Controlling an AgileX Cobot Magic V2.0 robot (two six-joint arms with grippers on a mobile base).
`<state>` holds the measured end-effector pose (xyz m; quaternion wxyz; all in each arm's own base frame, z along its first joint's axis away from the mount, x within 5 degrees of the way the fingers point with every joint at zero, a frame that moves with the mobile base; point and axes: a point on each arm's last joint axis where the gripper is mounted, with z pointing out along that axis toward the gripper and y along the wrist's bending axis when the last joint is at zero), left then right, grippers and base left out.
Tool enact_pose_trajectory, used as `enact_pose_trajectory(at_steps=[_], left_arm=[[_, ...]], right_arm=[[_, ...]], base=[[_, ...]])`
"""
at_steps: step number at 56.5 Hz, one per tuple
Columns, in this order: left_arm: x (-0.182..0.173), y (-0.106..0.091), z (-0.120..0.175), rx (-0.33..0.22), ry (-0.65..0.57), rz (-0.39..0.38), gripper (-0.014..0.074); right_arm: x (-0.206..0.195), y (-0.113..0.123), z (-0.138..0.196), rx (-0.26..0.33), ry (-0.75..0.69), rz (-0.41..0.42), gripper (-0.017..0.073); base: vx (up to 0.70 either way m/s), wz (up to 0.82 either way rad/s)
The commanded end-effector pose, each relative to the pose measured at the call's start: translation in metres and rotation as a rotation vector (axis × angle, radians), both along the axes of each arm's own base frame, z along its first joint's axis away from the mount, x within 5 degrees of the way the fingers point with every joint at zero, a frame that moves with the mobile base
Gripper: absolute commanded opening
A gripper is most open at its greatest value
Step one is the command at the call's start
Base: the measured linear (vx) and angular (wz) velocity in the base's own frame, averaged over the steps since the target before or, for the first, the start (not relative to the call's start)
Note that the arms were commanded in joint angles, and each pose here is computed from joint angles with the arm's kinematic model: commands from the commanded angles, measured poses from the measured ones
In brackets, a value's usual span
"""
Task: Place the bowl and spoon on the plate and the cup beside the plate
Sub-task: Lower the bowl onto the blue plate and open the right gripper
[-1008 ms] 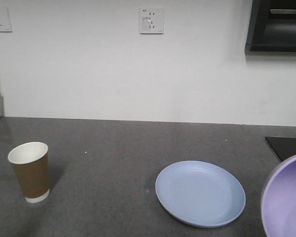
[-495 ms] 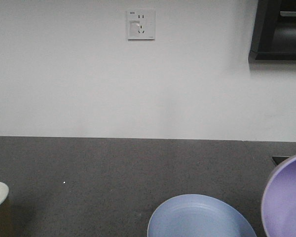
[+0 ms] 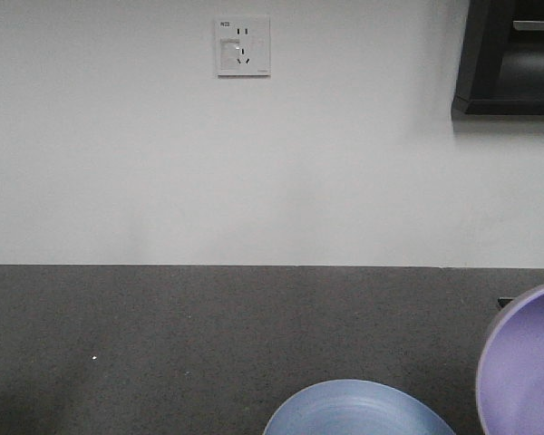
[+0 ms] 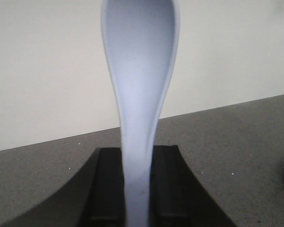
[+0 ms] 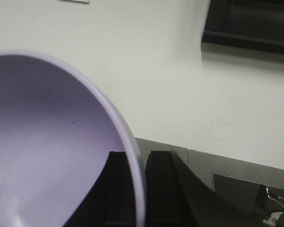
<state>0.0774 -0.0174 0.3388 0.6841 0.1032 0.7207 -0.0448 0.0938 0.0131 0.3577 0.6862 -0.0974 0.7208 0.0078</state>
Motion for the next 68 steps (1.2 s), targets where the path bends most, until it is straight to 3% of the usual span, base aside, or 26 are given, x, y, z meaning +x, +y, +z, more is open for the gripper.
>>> enact_pose_trajectory(at_steps=[1, 28, 42, 50, 53, 57, 61, 68], left_arm=[[0.001, 0.001, 0.013, -0.034, -0.078, 0.009, 0.0003], [0.001, 0.001, 0.013, -0.034, -0.078, 0.009, 0.0003], [0.001, 0.001, 0.013, -0.034, -0.081, 0.010, 0.0003], [0.001, 0.000, 0.012, -0.031, -0.065, 0.005, 0.0003], [0.001, 0.000, 0.011, -0.029, -0.053, 0.002, 0.0003], [0.000, 0.000, 0.010, -0.026, -0.040, -0.002, 0.0003], [0.000, 0.000, 0.009, -0.026, -0.038, -0.003, 0.0003], [0.000, 0.000, 0.009, -0.026, -0.038, -0.003, 0.0003]], right_arm=[[0.000, -0.003, 0.016, 0.019, -0.092, -0.032, -0.0009], [0.000, -0.002, 0.016, 0.040, -0.090, -0.025, -0.0009], [0.011, 0.009, 0.011, 0.085, -0.032, 0.081, -0.0009], [0.018, 0.012, 0.006, 0.083, 0.012, 0.104, -0.0008], [0.022, 0.013, 0.006, 0.115, 0.029, 0.105, -0.0008], [0.036, 0.016, 0.003, 0.217, 0.108, 0.107, -0.0008], [0.057, 0.020, -0.002, 0.267, 0.221, 0.113, -0.0008], [0.107, 0.034, -0.019, 0.245, 0.504, 0.167, -0.0008]], base=[[0.01, -0.01], [0.00, 0.00], [0.00, 0.00], [0.00, 0.00], [0.00, 0.00], [0.00, 0.00], [0.00, 0.00], [0.00, 0.00]])
